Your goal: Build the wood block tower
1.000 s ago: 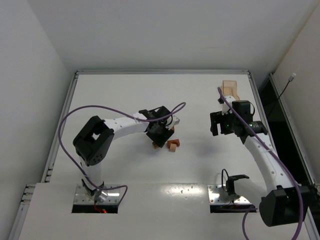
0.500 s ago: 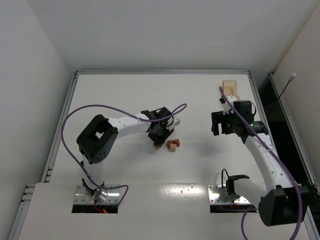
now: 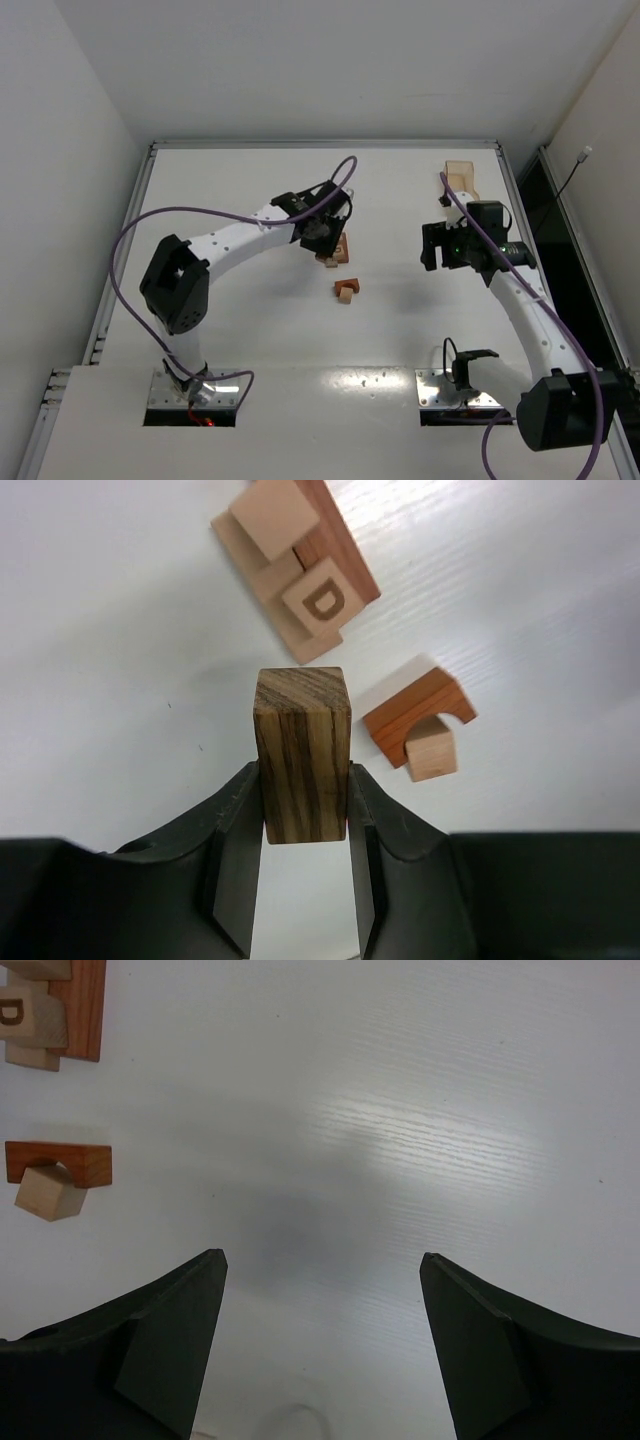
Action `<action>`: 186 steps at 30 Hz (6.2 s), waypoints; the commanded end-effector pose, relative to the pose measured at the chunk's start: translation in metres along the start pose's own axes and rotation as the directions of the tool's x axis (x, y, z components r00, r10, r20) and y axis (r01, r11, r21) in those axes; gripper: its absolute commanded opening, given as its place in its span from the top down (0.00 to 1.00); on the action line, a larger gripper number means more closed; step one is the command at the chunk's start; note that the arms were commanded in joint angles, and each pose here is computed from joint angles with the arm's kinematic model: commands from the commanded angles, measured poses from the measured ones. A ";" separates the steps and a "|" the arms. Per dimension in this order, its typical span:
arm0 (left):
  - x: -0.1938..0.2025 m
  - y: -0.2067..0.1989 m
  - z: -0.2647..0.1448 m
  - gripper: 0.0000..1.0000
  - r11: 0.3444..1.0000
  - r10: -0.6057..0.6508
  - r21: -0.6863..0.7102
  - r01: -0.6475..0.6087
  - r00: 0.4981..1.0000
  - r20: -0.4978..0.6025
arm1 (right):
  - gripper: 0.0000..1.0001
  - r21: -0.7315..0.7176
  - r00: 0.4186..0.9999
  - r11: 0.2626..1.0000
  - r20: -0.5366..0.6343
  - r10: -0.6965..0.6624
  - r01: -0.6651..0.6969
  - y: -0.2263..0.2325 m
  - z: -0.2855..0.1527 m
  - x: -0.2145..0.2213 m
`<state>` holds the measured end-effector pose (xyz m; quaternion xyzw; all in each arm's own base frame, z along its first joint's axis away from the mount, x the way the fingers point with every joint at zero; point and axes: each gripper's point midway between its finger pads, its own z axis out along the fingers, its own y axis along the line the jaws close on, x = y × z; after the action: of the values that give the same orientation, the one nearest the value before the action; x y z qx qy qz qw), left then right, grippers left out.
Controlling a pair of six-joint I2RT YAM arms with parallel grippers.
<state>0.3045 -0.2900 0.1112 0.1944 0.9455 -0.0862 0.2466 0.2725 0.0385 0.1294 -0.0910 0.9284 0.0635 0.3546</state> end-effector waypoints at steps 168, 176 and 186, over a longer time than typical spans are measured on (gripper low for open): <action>-0.056 0.198 -0.041 0.02 0.889 -0.420 -0.103 0.447 0.883 0.210 | 0.41 -0.089 0.974 0.994 -0.223 0.039 -0.060 0.150 0.182 -0.074; -0.055 0.197 -0.037 0.02 0.890 -0.422 -0.097 0.446 0.885 0.198 | 0.36 -0.089 0.974 0.994 -0.224 0.039 -0.060 0.150 0.181 -0.076; -0.055 0.195 -0.037 0.02 0.887 -0.430 -0.087 0.453 0.881 0.196 | 0.59 -0.024 0.976 0.998 -0.211 0.057 -0.063 0.132 0.167 -0.070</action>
<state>0.4023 -0.1201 0.1473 -0.0427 0.9504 -0.0813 0.2973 0.4001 0.2141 0.0392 -0.0906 0.9669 0.0862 0.2223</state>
